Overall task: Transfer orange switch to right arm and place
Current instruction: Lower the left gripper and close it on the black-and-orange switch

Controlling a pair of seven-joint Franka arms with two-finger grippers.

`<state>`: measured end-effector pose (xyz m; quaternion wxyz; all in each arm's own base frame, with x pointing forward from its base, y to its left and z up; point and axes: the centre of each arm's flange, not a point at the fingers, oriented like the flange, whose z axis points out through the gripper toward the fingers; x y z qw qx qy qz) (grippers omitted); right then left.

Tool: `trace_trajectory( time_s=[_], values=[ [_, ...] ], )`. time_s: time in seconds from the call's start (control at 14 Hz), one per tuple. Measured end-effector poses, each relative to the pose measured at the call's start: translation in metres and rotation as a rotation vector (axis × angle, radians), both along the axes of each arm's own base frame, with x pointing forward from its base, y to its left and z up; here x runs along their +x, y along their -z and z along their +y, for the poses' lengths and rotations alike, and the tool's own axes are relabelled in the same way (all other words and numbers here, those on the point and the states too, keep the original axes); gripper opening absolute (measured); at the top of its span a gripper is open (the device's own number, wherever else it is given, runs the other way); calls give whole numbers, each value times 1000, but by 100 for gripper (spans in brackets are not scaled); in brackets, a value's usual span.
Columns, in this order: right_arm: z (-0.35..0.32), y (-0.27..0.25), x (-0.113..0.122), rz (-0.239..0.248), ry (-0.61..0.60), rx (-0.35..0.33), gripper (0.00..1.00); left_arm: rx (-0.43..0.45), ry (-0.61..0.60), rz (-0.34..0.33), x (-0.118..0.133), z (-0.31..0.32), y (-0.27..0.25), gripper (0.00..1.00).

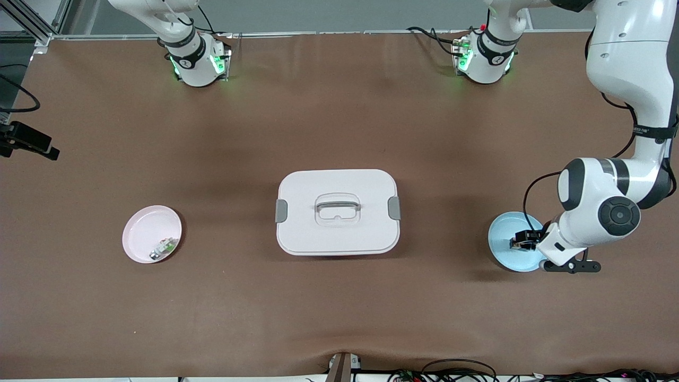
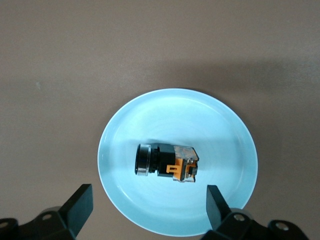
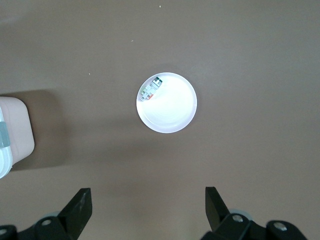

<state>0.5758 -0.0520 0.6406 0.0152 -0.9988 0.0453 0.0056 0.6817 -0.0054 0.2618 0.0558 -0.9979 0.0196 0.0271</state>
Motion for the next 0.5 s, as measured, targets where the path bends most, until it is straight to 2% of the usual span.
trace_trajectory(
  time_s=[0.21, 0.5],
  values=[
    [0, 0, 0, -1, 1, 0, 100, -11, 9, -49, 4, -1, 13, 100],
    [-3, 0, 0, -1, 6, 0, 100, -17, 13, -58, 3, -2, 31, 100]
  ],
)
